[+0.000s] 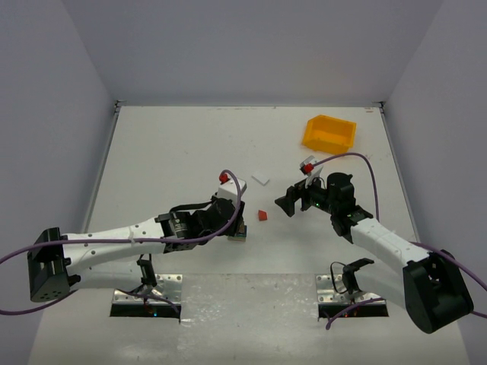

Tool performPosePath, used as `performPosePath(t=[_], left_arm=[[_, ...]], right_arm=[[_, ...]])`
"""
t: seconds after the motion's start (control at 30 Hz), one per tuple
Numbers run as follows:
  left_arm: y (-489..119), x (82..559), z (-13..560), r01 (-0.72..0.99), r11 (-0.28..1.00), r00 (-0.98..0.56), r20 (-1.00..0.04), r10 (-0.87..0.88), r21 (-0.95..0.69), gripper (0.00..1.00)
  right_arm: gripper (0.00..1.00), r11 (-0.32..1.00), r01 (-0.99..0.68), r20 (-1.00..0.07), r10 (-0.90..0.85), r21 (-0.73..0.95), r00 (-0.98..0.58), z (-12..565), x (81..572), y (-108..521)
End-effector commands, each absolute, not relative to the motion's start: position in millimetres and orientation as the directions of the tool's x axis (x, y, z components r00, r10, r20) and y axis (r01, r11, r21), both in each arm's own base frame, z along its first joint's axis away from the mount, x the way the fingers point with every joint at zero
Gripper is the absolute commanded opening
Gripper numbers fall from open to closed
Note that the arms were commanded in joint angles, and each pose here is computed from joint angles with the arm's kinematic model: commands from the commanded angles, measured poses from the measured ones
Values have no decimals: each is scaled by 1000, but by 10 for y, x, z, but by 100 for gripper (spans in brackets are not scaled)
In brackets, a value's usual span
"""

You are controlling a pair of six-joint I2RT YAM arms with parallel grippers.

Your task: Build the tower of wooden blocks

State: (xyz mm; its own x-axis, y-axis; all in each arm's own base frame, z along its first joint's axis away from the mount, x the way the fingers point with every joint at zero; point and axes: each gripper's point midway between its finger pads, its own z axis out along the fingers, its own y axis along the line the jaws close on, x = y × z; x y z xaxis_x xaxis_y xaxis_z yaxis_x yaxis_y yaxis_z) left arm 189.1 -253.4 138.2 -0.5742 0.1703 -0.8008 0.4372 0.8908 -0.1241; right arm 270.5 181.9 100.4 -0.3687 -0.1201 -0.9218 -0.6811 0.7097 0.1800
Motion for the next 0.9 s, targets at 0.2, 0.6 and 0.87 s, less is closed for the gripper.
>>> performPosePath(t=[0.2,0.6,0.87], left_arm=[[-2584,1900,1498,440,885,-550,-825,128,-155,34],[-2603,1886,1451,446,882,-558,-818,141,-152,36],[-2601,1894,1419,443,885,-558,-817,145,-145,36]], right_arm=[[99,698,-701,-948,-106,143,-300,1248,2819,1873],[99,699,-701,-948,-108,143,-301,1241,2814,1870],[99,699,-702,-949,-108,140,-297,1248,2812,1865]])
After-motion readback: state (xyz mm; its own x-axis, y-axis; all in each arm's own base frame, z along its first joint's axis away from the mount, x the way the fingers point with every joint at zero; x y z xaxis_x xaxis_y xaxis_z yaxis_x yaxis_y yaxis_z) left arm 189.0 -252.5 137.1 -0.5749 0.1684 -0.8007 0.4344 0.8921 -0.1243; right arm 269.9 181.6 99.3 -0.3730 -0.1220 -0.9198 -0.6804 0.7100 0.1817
